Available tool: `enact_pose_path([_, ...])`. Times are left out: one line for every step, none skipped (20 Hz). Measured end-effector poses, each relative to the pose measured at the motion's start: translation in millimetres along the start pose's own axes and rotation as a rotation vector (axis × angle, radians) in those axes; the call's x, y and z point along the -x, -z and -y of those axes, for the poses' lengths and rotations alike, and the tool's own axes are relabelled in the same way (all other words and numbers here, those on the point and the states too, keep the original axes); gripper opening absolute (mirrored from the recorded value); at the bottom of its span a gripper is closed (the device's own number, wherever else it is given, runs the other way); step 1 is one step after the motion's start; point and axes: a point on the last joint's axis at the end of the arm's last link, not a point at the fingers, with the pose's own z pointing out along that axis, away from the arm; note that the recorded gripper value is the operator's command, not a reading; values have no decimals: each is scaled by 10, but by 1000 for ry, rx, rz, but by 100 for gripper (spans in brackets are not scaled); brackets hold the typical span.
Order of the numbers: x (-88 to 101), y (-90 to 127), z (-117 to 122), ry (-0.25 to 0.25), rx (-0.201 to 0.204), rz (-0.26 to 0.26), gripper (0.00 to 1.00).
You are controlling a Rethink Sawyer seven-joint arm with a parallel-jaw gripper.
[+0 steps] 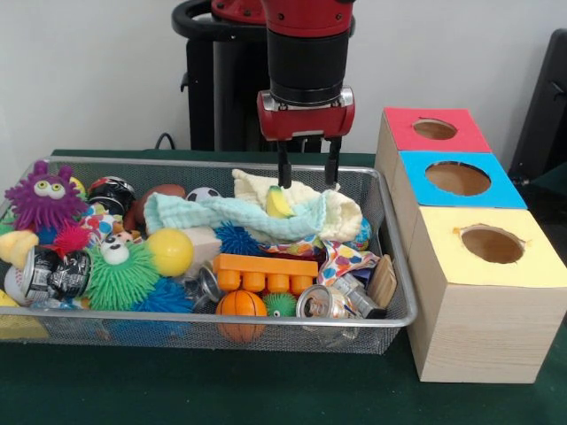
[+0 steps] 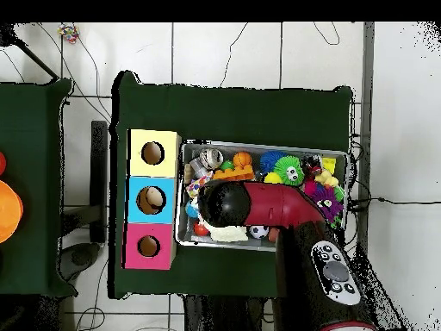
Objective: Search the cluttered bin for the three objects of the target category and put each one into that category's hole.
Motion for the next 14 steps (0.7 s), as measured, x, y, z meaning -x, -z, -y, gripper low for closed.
enact_pose_path([16, 13, 5, -5, 3, -4, 100])
enact_pose_path([25, 20, 7, -7, 4, -6, 100])
enact_pose_path([31, 24, 8, -8, 5, -6, 100])
enact_pose_path([44, 33, 13, -12, 6, -7, 100])
enact_pose_path([53, 38, 16, -13, 6, -5, 100])
enact_pose_path([69, 45, 21, -15, 6, -2, 100])
enact_pose_path([80, 51, 29, -17, 5, 0, 100])
enact_pose_path([90, 57, 38, -18, 4, 2, 100])
enact_pose_path([95, 61, 45, -20, 3, 3, 100])
enact_pose_path([101, 67, 53, -22, 3, 5, 100])
enact_pose_path([103, 70, 58, -24, 3, 5, 100])
enact_pose_path([105, 74, 61, -26, 3, 6, 100])
enact_pose_path([109, 79, 66, -30, 4, 6, 100])
enact_pose_path([109, 80, 68, -32, 4, 4, 100])
